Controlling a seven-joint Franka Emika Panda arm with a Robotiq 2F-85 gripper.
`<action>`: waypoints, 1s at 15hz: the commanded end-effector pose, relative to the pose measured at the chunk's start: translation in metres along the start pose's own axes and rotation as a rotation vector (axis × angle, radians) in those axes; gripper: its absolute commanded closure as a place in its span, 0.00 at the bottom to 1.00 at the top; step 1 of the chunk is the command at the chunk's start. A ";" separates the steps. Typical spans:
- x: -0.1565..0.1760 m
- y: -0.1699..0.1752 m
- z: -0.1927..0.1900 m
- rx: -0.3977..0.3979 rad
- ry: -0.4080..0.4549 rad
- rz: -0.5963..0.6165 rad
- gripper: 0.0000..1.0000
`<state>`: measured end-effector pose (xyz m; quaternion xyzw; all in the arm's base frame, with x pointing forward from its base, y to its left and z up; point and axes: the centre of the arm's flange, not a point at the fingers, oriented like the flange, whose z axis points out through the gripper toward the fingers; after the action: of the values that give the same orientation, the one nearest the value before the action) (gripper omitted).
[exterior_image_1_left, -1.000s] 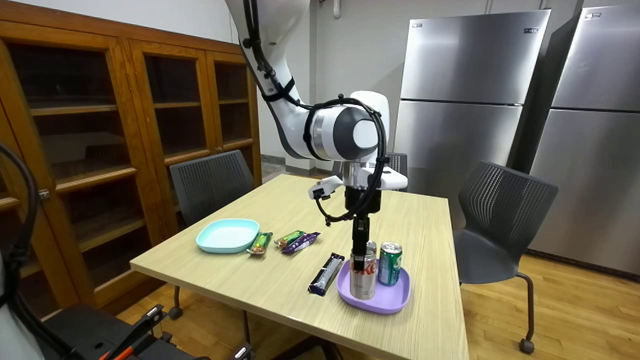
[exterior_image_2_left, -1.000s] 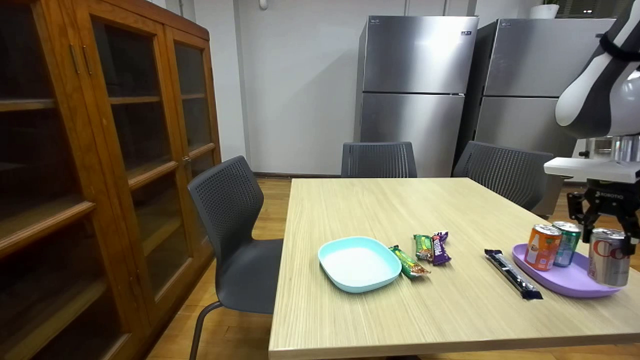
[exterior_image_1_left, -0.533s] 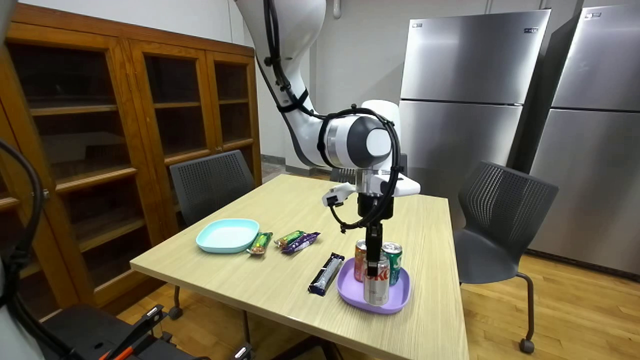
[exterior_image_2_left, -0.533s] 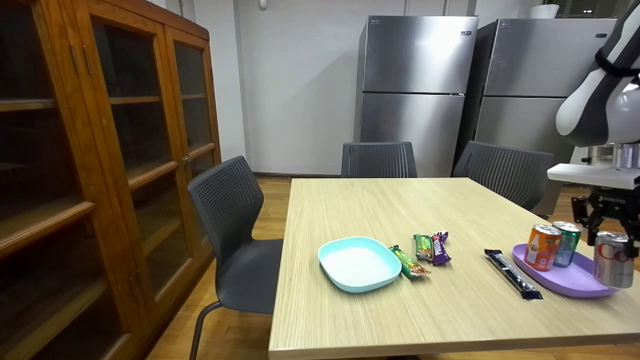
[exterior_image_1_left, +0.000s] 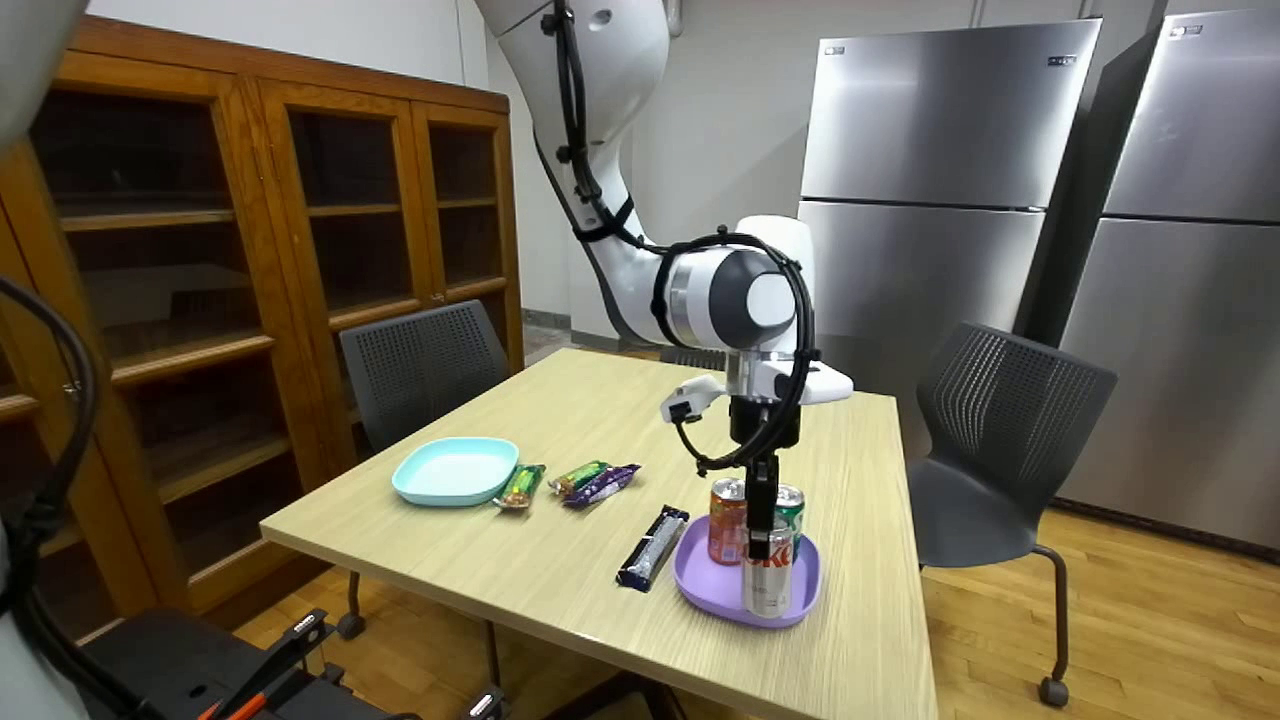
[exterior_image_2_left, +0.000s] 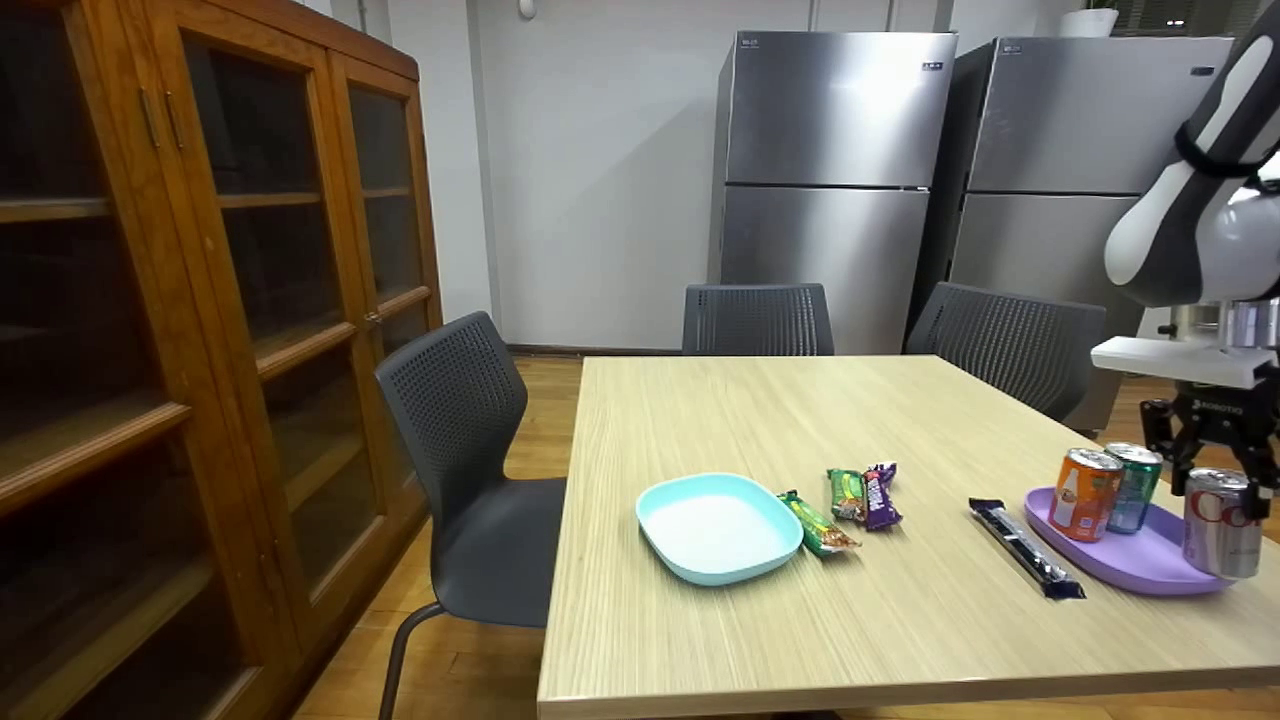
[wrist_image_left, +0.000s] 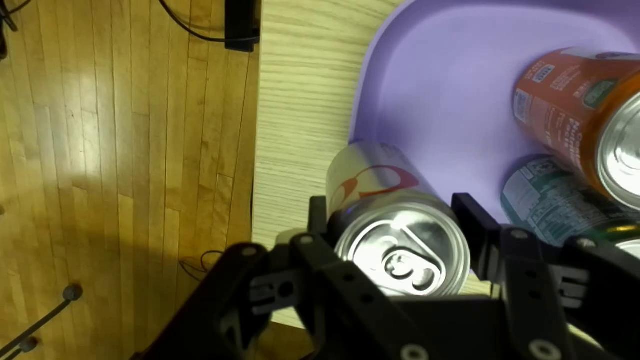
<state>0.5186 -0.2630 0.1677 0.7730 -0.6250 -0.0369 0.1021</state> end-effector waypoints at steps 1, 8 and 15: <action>0.012 -0.011 -0.004 0.014 -0.013 0.014 0.62; 0.013 -0.024 0.000 0.031 -0.026 0.030 0.62; 0.012 -0.031 0.005 0.035 -0.035 0.030 0.62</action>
<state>0.5411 -0.2654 0.1533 0.7639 -0.6383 -0.0316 0.0895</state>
